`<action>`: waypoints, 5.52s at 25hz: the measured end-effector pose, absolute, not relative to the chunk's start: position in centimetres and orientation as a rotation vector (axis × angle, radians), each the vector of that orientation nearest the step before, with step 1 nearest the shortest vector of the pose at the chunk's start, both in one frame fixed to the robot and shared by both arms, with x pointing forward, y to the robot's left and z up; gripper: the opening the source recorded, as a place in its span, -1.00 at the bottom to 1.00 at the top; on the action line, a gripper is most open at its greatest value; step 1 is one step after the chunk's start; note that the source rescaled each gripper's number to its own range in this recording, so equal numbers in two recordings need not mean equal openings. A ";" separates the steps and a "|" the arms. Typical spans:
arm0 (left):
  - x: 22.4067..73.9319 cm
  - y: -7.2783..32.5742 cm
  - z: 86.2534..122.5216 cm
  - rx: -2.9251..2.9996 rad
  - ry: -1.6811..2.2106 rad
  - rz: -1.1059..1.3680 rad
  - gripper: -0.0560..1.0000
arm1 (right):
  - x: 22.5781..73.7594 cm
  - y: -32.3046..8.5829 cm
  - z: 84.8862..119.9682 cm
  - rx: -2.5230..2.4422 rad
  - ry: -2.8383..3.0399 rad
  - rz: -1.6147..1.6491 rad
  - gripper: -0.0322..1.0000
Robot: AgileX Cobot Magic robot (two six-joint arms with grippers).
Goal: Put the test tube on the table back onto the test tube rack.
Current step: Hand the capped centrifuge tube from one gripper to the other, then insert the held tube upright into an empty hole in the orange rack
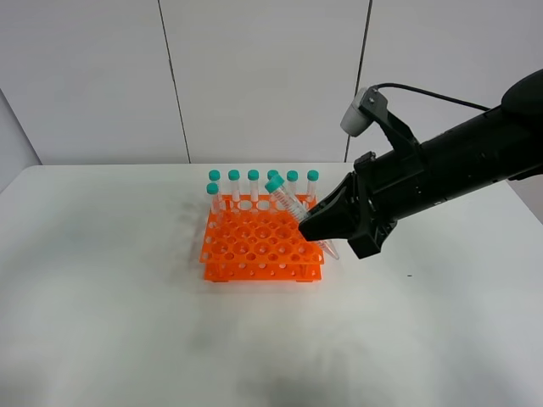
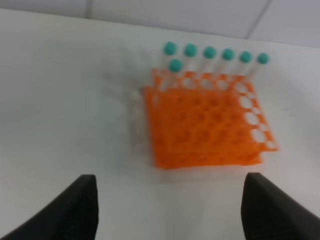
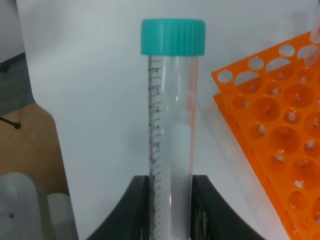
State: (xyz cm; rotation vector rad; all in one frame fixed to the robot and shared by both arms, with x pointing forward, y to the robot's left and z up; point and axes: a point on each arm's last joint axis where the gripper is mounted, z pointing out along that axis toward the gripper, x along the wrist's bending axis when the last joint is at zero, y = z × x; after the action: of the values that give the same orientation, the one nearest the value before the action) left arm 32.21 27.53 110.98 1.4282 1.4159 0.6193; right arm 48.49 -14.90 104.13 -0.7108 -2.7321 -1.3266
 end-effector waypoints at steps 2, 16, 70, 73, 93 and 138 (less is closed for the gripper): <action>35.3 26.9 110.6 1.436 1.411 0.530 0.71 | 48.5 -14.9 104.2 -0.714 -2.726 -1.333 -0.90; 46.8 18.7 104.8 1.510 1.197 0.048 0.71 | 48.5 -14.7 104.4 -0.738 -2.684 -1.369 -0.90; 47.9 11.5 103.0 1.674 1.071 -0.068 -0.77 | 48.3 -14.7 104.3 -0.737 -2.656 -1.345 -0.90; 47.9 11.4 103.1 1.671 1.067 -0.077 -0.89 | 48.3 -14.6 104.3 -0.737 -2.656 -1.344 -0.90; 47.9 11.4 103.1 1.673 1.067 -0.075 -0.89 | 48.8 -14.8 105.5 -0.770 -2.710 -1.379 1.00; 47.9 11.4 103.1 1.670 1.077 -0.074 -0.89 | 50.0 -27.8 112.0 -2.148 -2.622 -0.425 1.00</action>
State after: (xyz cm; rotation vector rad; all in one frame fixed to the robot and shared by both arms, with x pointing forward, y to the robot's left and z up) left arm 47.92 11.44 103.05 1.6698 1.0773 -0.0736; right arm 49.98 -27.81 112.04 -2.1483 -2.6220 -0.4252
